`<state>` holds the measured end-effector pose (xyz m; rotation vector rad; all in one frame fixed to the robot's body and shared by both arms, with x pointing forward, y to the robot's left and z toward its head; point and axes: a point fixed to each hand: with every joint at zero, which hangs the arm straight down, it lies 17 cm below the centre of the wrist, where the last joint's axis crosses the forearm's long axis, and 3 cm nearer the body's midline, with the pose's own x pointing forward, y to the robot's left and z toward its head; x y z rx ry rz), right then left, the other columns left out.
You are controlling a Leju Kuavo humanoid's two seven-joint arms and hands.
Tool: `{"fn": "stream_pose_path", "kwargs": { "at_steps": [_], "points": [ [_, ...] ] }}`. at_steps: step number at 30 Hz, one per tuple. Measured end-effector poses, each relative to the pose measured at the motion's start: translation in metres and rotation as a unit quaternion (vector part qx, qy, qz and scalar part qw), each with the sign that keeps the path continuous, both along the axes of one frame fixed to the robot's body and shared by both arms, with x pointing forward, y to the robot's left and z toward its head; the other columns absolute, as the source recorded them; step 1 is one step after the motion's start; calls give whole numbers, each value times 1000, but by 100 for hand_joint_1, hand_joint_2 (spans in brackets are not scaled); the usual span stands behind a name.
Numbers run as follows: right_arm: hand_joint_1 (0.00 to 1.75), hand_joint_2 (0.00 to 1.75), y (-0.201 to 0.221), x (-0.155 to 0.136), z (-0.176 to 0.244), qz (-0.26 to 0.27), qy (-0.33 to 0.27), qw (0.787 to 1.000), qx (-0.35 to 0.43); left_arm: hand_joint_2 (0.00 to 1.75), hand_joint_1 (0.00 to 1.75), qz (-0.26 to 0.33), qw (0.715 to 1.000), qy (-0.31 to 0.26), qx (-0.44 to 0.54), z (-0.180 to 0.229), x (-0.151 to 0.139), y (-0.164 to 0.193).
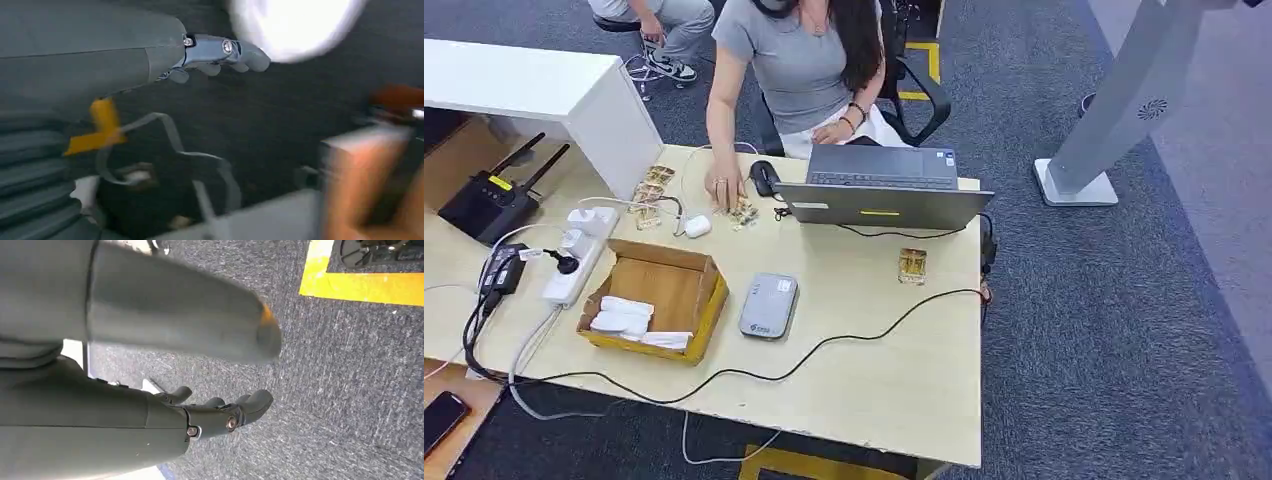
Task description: Pass the card to the sensor for recognition and then transmit it.
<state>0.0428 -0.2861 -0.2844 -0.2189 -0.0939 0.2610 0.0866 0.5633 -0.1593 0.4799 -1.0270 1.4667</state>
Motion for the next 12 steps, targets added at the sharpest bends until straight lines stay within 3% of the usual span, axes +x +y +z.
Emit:
{"fn": "stream_pose_path", "kwargs": {
  "at_steps": [3, 4, 5, 12],
  "points": [
    [0, 175, 0, 0, 0, -6, -2, 1000, 2, 175, 0, -9, 998, 24, -58, -31, -2, -38],
    [0, 175, 0, -1, 0, -10, -3, 1000, 2, 0, 0, -17, 997, 29, -69, -37, 0, -48],
    [0, 0, 0, -1, 0, -14, -4, 1000, 2, 0, 0, -24, 996, 33, -83, -43, 1, -57],
    [0, 0, -3, -1, 0, -40, -11, 999, 7, 0, 0, -91, 985, 66, -132, -64, 14, -100]
  ]
}}
